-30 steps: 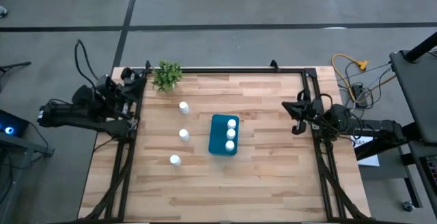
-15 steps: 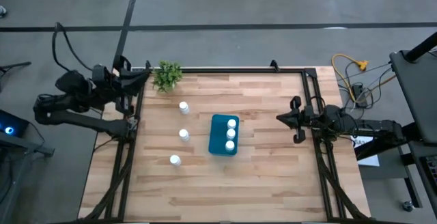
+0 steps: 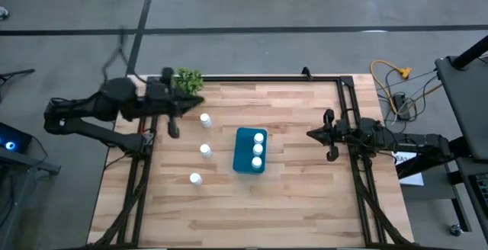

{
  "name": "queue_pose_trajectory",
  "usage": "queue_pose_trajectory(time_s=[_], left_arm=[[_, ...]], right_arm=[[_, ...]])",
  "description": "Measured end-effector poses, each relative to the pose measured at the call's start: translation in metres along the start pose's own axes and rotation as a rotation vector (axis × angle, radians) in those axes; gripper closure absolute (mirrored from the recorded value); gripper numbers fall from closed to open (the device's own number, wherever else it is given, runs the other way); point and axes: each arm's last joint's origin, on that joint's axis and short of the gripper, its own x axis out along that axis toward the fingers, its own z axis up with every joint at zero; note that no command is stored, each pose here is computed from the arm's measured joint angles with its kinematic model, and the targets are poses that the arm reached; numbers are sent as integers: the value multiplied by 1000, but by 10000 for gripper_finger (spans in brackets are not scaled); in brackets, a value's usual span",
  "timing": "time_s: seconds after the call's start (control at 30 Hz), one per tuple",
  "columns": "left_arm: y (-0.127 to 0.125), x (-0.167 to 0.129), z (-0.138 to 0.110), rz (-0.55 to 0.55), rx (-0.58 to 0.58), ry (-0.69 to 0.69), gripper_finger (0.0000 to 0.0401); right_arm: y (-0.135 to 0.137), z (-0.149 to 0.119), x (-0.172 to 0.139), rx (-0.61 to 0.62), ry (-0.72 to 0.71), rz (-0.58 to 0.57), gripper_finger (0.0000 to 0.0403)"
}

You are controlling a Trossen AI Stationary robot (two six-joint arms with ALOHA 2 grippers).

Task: Pick and place pill bottles into a basket
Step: Put the white pill bottle into the blue container

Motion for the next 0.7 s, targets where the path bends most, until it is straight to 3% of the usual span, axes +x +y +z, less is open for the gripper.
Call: queue_pose_trajectory(time_s=[0.3,0.7], left_arm=[[-7,16,6,-153,40,210,401],[-23,11,9,-524,-1,240,401]], right_arm=[[0,0,0,-7,0,-1,394],[0,0,0,14,-1,-9,394]])
